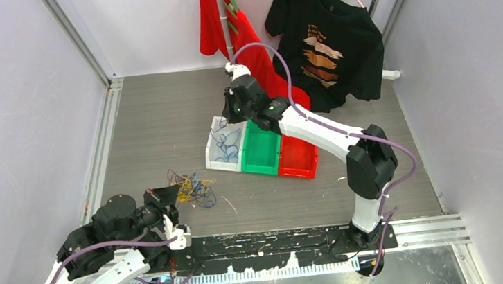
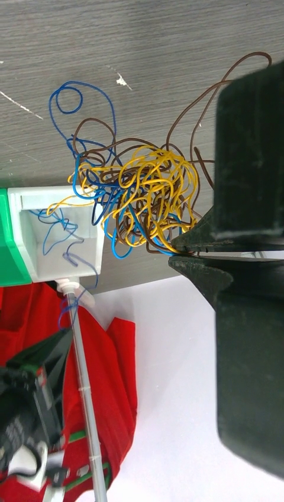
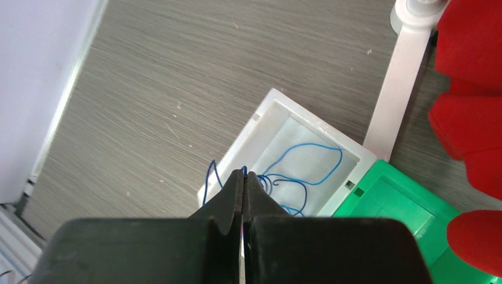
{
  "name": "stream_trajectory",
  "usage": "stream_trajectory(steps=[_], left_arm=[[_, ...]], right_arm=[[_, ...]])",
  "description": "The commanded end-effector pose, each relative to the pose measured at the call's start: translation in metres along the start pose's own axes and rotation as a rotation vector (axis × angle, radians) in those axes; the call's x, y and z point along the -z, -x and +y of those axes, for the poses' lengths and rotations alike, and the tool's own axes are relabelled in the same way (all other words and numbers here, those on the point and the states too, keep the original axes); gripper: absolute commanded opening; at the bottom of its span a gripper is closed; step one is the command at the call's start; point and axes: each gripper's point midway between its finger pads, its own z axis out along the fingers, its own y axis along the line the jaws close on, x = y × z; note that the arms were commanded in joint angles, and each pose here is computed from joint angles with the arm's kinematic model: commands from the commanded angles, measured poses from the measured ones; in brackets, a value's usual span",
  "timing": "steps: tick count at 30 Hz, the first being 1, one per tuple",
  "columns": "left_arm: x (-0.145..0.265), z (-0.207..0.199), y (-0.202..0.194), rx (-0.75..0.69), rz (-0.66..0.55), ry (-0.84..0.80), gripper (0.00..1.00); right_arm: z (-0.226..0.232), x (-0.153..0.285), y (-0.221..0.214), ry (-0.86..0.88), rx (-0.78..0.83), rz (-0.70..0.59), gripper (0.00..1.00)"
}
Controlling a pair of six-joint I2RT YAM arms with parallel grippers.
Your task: Untangle the cables
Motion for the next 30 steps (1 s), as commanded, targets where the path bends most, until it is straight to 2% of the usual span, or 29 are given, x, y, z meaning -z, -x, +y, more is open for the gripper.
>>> stream_trajectory(steps=[1,5,11,13,18,22,27,30], left_arm=[[0.01,0.036,0.015,-0.005,-0.063,0.118,0.0],[0.011,0.044,0.02,-0.017,-0.086,0.144,0.0],[0.009,0.051,0.024,-0.019,-0.104,0.156,0.0],[0.009,0.051,0.025,-0.016,-0.106,0.155,0.0],[0.01,0.061,0.027,-0.008,-0.111,0.186,0.0],[0.011,0.077,0.027,0.035,-0.11,0.25,0.0],[0.014,0.094,0.028,0.132,-0.11,0.284,0.0],[0.015,0.098,0.032,0.144,-0.128,0.286,0.0]], right_arm=[[-0.004,-0.016,-0.008,-0.04,0.048,0.03,0.01],[-0.008,-0.029,-0.03,-0.075,0.1,0.101,0.04],[-0.013,-0.028,-0.027,-0.107,0.115,0.105,0.53],[-0.013,-0.024,-0.022,-0.117,0.123,0.098,0.61],[-0.004,-0.005,-0.006,-0.071,0.123,0.061,0.64],[0.021,0.021,0.0,0.09,0.124,-0.044,0.64],[0.041,0.072,-0.028,0.316,0.082,-0.182,0.67],[0.047,0.099,-0.053,0.41,0.085,-0.206,0.71]])
